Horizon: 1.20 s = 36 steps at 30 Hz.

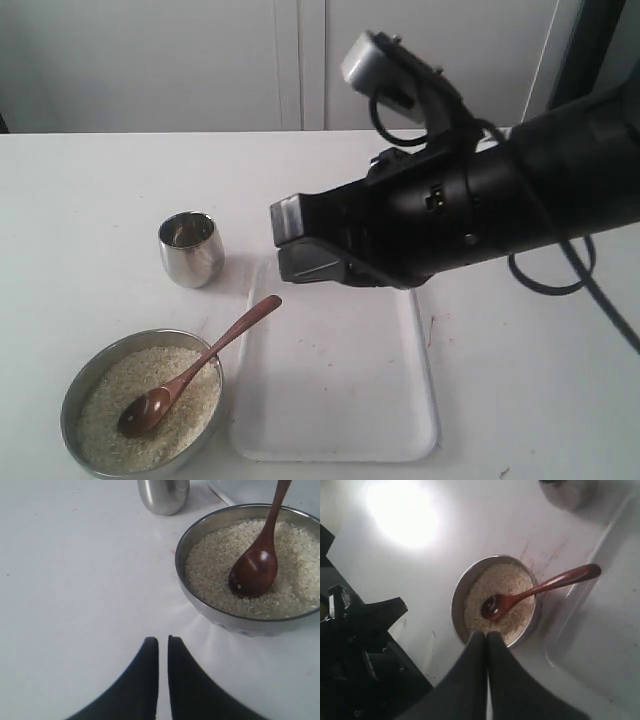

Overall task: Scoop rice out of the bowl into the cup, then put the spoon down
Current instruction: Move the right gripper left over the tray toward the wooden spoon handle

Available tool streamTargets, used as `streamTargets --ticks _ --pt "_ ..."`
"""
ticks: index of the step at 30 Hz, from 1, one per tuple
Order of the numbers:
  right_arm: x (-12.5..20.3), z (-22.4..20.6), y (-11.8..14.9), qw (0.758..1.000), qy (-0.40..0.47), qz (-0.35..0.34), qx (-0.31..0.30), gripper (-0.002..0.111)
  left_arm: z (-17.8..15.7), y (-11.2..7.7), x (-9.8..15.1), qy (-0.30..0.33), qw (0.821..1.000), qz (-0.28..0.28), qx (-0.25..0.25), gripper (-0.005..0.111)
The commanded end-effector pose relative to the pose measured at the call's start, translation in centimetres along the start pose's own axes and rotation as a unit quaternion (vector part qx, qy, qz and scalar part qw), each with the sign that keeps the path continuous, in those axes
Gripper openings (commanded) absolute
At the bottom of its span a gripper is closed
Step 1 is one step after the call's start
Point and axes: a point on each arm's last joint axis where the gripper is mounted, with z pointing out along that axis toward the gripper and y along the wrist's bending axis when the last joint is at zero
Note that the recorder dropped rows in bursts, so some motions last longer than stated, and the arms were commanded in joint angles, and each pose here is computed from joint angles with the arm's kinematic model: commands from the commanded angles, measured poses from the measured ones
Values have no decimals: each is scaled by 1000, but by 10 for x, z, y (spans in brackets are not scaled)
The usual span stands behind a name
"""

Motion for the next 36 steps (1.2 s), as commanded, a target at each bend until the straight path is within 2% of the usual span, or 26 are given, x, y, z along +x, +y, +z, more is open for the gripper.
streamTargets --ticks 1,10,15,19,21,26,36 --pt "2 25 -6 999 13 36 -5 0 0 0 2 2 1000 -2 0 14" --pt "6 63 -21 997 28 76 19 1 0 0 2 2 1000 -2 0 14" --pt "8 77 -32 995 34 92 35 20 0 0 2 2 1000 -2 0 14" --pt "14 92 -44 985 36 161 52 47 0 0 2 2 1000 -2 0 14" --pt "16 98 -48 979 38 194 54 55 0 0 2 2 1000 -2 0 14" --pt "22 110 -65 963 6 258 83 56 0 0 2 2 1000 -2 0 14" --pt "20 111 -70 954 -26 283 95 56 0 0 2 2 1000 -2 0 14"
